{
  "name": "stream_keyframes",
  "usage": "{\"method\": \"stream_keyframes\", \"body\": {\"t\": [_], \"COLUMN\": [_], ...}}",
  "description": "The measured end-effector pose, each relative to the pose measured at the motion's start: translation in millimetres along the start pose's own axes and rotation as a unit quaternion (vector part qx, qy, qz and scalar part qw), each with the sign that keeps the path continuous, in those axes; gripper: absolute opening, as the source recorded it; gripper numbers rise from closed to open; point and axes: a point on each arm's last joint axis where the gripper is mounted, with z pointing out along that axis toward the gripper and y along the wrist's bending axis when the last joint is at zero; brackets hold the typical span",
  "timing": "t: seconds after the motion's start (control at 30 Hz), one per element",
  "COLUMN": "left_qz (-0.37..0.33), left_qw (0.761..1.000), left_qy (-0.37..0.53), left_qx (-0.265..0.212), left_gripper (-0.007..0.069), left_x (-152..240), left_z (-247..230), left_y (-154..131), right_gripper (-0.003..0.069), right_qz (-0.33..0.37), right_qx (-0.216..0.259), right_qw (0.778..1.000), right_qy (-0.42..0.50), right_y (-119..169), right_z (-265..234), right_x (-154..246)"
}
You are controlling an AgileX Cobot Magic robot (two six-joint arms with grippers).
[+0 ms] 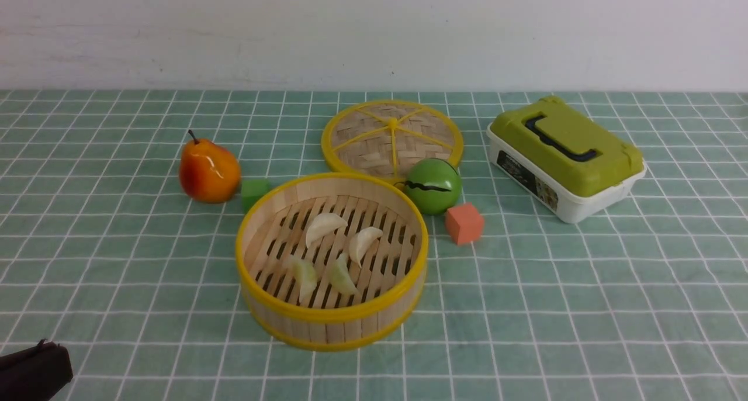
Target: Put the dumplings into the steamer on the table with the blue tablecloth.
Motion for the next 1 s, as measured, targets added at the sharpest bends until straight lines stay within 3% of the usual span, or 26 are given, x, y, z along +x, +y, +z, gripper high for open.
{"method": "stream_keyframes", "body": {"t": [0.2,0.43,0.73,1.0], "left_qz": [0.0,0.0,0.0,0.0], "left_qw": [1.0,1.0,1.0,1.0], "left_qy": [0.0,0.0,0.003,0.006], "left_qx": [0.0,0.0,0.0,0.0], "left_gripper": [-0.0014,-0.0014,-0.0014,-0.0014], "left_x": [0.1,-0.1,0.5,0.9], "left_z": [0.0,-0.1,-0.1,-0.1], "left_y": [0.0,0.0,0.0,0.1], "right_gripper": [-0.0011,-0.0012,-0.0012,-0.0011], "right_qz": [0.003,0.001,0.02,0.03], "right_qx": [0.012,0.073,0.131,0.195], "right_qw": [0.999,0.99,0.989,0.977], "right_qy": [0.04,0.117,0.06,0.084], "right_y": [-4.4,-15.6,-26.8,-32.6], "right_z": [0.5,-4.9,-35.2,-35.8], "right_x": [21.8,37.3,65.0,90.6]}}
